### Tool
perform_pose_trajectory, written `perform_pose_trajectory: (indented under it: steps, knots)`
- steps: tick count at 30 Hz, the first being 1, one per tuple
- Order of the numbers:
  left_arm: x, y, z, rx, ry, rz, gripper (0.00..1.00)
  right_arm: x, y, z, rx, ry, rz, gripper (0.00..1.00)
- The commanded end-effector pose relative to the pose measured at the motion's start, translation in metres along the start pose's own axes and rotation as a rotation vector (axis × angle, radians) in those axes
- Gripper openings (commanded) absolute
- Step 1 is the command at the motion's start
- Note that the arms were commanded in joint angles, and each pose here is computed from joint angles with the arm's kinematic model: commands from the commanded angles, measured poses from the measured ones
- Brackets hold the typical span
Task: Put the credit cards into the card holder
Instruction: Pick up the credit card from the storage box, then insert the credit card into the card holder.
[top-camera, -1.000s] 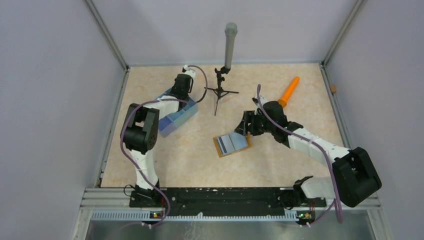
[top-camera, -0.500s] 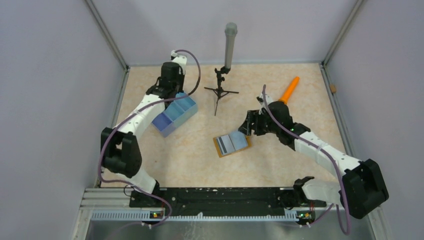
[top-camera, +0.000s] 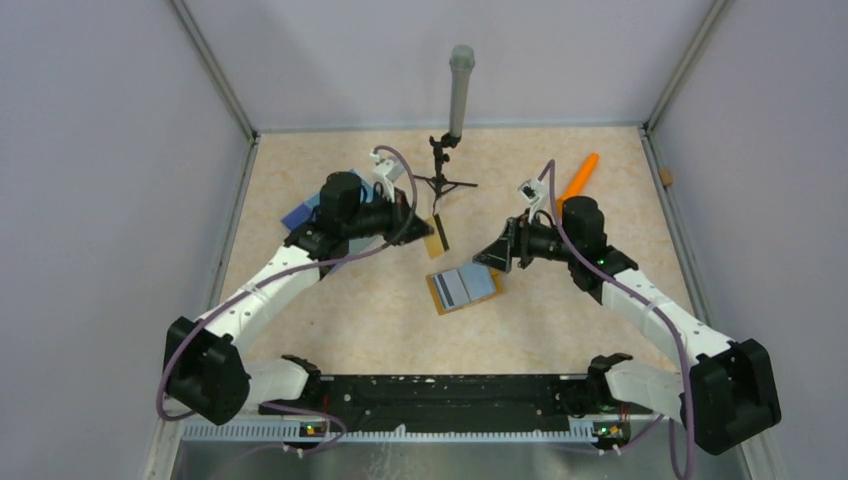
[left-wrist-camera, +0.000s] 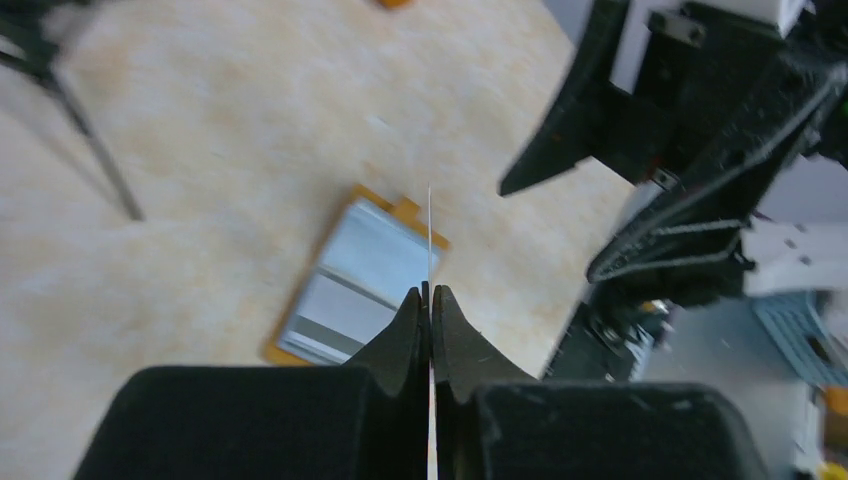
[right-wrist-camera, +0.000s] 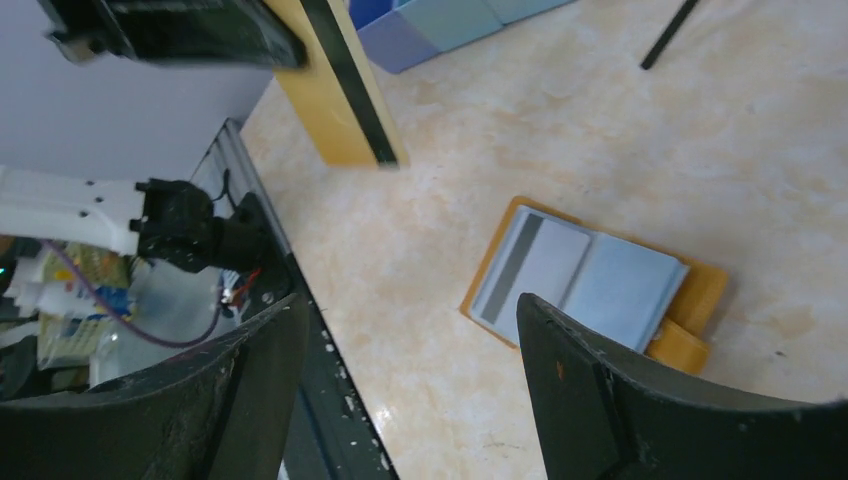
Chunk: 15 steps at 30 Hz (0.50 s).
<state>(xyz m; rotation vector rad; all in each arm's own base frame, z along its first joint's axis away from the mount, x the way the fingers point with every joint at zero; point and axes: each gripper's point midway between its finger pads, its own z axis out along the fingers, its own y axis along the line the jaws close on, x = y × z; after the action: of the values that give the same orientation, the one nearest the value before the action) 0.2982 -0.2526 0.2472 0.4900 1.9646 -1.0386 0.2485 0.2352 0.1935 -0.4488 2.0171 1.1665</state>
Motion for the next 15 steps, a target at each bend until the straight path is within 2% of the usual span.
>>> perform_pose_trajectory:
  steps: [1,4,12,15]
  knots:
    - [0.023,-0.076,0.001,0.357,0.035,-0.105,0.0,0.0,0.045,-0.008,-0.255,0.01,-0.042,0.74]
    - [0.028,-0.09,0.002,0.441,-0.005,-0.192,0.0,0.009,0.049,-0.007,-0.289,0.037,-0.008,0.63]
    - [0.037,-0.097,0.01,0.492,-0.032,-0.253,0.0,0.033,0.062,-0.008,-0.365,0.095,0.041,0.52]
    - [0.04,-0.098,0.013,0.492,-0.023,-0.262,0.0,0.037,0.067,-0.006,-0.393,0.099,0.052,0.39]
